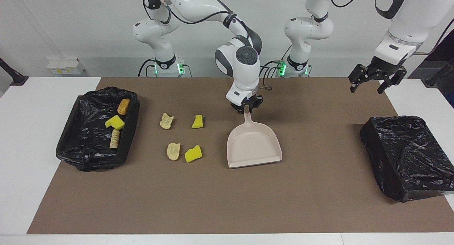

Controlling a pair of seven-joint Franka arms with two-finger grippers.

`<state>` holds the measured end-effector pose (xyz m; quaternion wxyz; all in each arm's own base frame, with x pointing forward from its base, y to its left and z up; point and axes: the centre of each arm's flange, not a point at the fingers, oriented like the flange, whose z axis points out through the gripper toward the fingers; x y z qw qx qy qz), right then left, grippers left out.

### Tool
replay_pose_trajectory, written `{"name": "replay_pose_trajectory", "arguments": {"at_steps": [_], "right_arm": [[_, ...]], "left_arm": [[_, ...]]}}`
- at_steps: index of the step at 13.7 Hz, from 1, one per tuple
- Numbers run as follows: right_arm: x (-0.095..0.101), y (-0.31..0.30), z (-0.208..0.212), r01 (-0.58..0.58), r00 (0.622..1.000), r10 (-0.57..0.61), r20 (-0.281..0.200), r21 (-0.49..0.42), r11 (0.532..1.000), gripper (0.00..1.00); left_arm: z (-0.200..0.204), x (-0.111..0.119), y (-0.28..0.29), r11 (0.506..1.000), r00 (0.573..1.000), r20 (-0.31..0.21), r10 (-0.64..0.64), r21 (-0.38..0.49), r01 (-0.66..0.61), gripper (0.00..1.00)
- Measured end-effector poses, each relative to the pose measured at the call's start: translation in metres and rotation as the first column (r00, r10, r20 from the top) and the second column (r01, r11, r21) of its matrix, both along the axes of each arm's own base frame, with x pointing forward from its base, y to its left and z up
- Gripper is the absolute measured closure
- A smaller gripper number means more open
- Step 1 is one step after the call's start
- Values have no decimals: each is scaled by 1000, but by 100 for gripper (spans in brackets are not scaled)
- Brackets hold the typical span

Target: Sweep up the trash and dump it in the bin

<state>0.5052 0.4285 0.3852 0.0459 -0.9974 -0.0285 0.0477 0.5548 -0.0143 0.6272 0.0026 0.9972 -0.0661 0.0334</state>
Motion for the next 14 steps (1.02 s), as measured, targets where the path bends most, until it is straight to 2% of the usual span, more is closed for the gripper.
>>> {"name": "replay_pose_trajectory", "arguments": {"at_steps": [5,8,11,14], "right_arm": [[22,-25,-12,25,1000,-25,1,-27,999,67],[22,-18,-23,15,1000,-15,-3,-35,999,67],[13,-1,-18,-10,1000,11,7,-26,1000,67],[18,-1,-16,0,999,1,34,-7,1000,67]], "left_arm": [[2,-1,0,1000,1000,3,0,0,0,0],[2,-1,0,1000,1000,4,0,0,0,0],[2,-1,0,1000,1000,4,-1,0,1,0],[2,-1,0,1000,1000,5,-1,0,1,0]]}}
